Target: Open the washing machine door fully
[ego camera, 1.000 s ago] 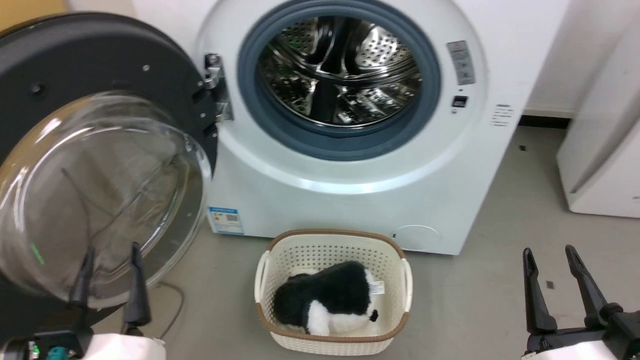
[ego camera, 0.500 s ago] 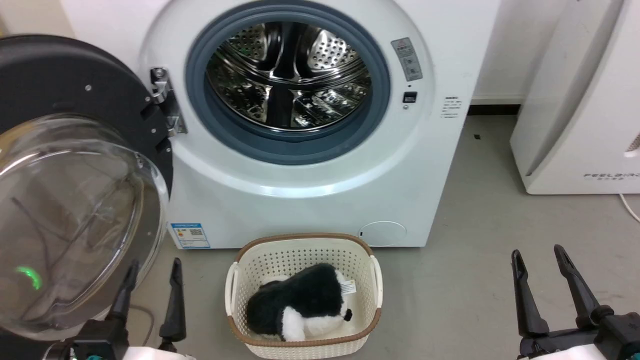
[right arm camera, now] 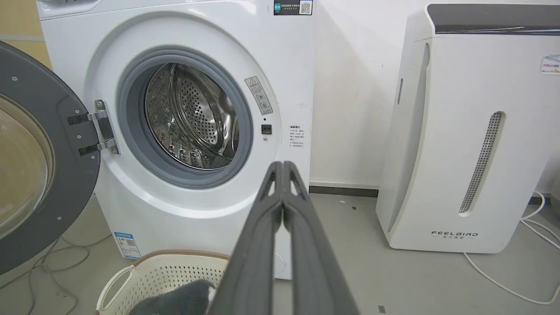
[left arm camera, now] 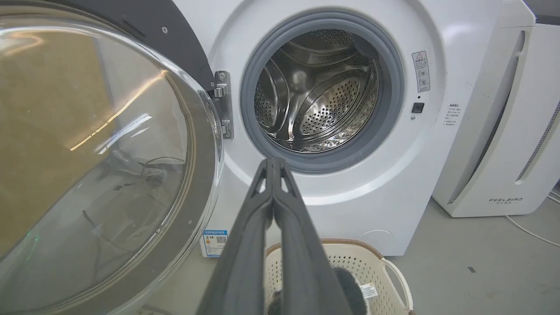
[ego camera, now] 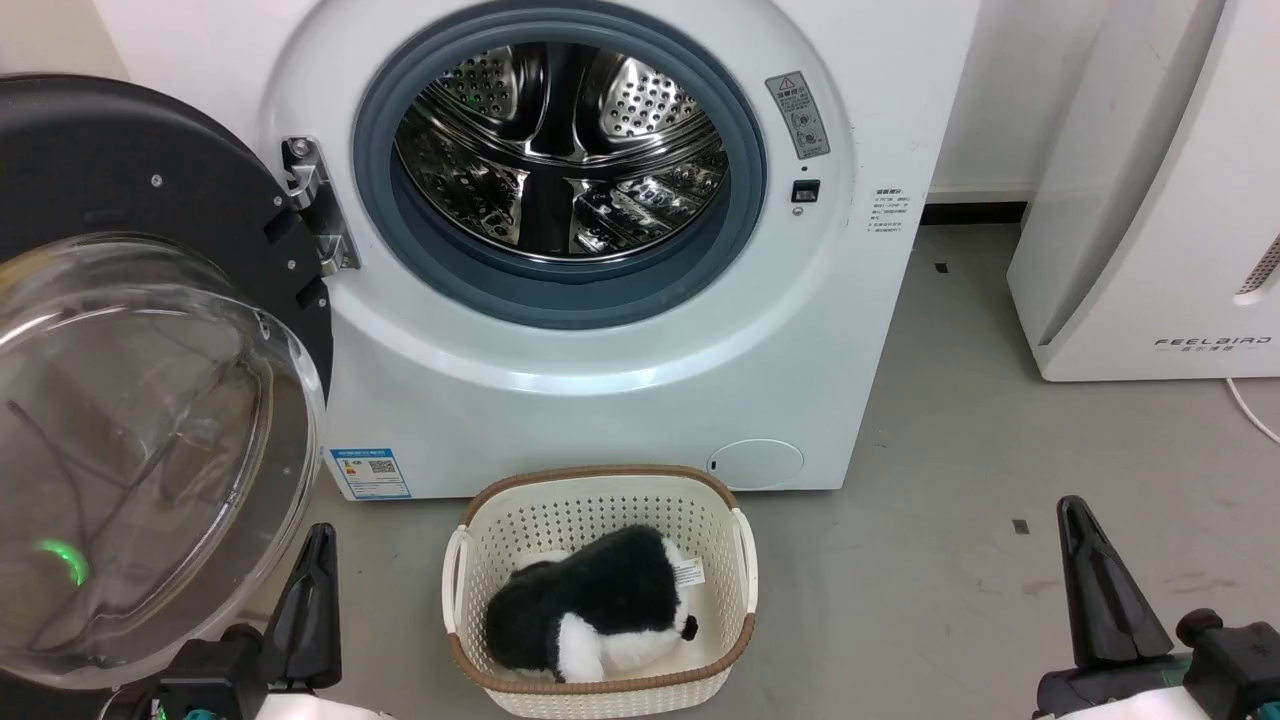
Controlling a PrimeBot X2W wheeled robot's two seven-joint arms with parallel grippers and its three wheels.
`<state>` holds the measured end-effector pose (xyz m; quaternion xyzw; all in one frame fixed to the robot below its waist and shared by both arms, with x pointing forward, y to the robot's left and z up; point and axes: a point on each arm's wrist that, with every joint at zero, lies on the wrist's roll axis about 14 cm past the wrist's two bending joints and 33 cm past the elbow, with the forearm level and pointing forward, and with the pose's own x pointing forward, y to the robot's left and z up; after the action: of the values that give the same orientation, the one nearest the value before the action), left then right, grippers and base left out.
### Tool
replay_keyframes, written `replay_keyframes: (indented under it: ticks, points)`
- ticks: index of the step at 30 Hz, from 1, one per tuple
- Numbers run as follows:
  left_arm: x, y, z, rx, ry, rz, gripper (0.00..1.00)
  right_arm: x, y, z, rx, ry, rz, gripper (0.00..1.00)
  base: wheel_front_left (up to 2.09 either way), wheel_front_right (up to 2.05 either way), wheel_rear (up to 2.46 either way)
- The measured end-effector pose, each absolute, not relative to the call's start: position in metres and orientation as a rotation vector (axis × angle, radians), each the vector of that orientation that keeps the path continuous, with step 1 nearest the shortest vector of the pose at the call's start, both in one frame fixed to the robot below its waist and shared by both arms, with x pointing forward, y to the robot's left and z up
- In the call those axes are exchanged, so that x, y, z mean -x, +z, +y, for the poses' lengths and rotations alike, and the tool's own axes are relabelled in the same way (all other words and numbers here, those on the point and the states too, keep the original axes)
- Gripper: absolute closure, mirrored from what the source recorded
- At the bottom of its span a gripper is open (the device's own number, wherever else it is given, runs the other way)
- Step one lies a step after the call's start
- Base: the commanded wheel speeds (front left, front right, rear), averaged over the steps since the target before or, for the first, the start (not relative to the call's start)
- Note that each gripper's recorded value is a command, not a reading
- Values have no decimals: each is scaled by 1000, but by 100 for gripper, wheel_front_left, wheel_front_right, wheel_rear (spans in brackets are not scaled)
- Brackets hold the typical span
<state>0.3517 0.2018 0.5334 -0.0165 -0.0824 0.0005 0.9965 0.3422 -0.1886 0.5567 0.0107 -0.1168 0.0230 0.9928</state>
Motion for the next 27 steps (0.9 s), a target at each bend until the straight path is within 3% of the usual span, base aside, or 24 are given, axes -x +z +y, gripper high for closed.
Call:
replay_keyframes:
  ticks: [27]
  points:
    - [-355, 528, 195, 16, -6, -117, 100, -348, 547, -183, -13, 63, -174, 100, 0, 0, 0]
